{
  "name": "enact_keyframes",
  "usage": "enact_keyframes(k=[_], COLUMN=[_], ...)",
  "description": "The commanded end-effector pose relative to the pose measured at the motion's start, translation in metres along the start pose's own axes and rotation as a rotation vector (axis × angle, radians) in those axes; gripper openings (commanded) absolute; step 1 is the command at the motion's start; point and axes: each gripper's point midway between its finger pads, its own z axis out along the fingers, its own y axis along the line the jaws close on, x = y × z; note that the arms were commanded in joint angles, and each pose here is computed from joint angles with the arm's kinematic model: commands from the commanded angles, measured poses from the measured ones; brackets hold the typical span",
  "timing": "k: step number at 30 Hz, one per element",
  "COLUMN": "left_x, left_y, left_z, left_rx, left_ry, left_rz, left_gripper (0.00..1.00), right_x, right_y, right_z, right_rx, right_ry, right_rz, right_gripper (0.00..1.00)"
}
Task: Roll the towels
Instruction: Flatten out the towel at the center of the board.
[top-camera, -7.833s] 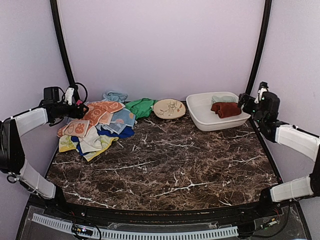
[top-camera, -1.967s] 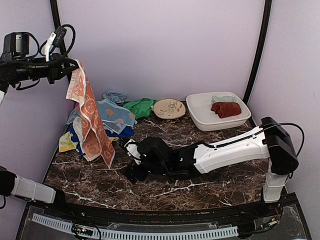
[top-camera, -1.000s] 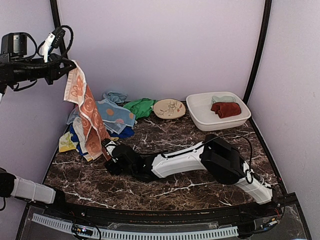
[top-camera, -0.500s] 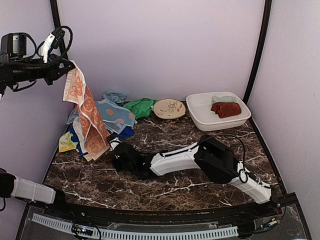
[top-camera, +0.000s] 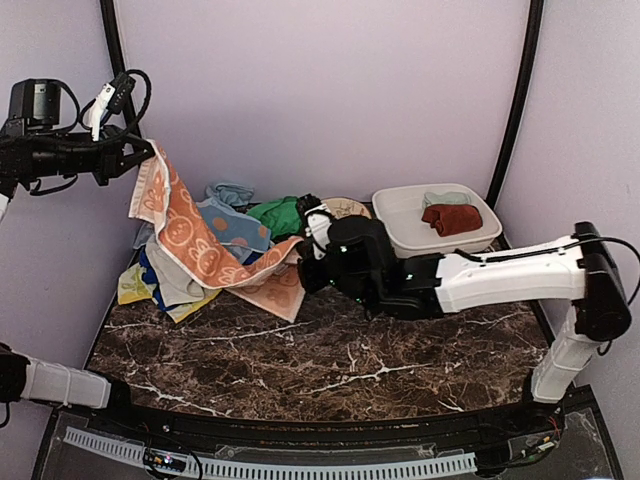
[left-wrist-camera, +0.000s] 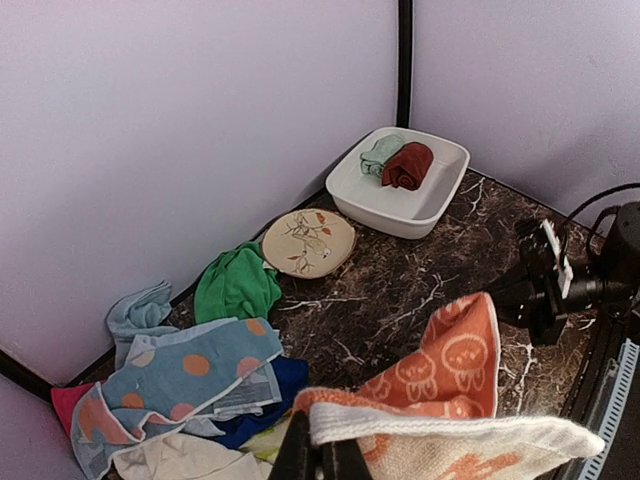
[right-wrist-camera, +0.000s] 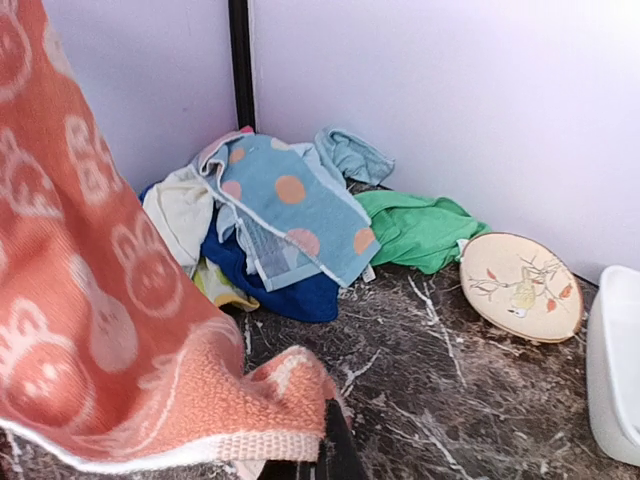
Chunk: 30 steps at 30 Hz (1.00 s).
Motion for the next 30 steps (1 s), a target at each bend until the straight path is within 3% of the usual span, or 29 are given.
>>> enact_keyframes(k=[1,7,11,15,22,23,27,30], left_x=[0.008,0.057,0.109,0.168,0.261,0.269,0.294,0.309], left_y=[-0.029,-0.061,-0.073,-0.068,-0.026,-0.022,0.004,0.006], left_z=[-0.005,0.007,0.024,0.048,0.098,0.102,0.119,0.125], left_rx=[0.132,0.289,0.340,0.291,0.093,0.083,0.013,0.071], left_ry=[-0.004,0.060,0.132,0.240,0.430,0.445,0.514,0.567], left_rz=[-0.090,-0.200,-0.259,-0.267,-0.205,-0.168,0.022,0.185], left_gripper=[0.00,0.00,0.00,0.00,0.00,0.07,0.54,0.71], right_x=[-0.002,0.006,0.021,0.050,0.103,0.108,0.131,0.134], right_y=[-0.032,-0.065,-0.074,-0.083,-0.115,-0.121,-0.139,-0.141], right_z=[-0.055,-0.129,-0.149,-0.141,-0.082,-0.073,-0.044,-0.023], right_rx=[0.024,0.031,0.038,0.094,0.142,0.146,0.156,0.135], right_ry=[0.072,0.156,0.234,0.340,0.536,0.554,0.621,0.637], right_rz=[0.040,0.155,0.195,0.169,0.186,0.190,0.197,0.203], right_gripper=[0.00,0.00,0.00,0.00,0.00,0.00,0.00,0.00])
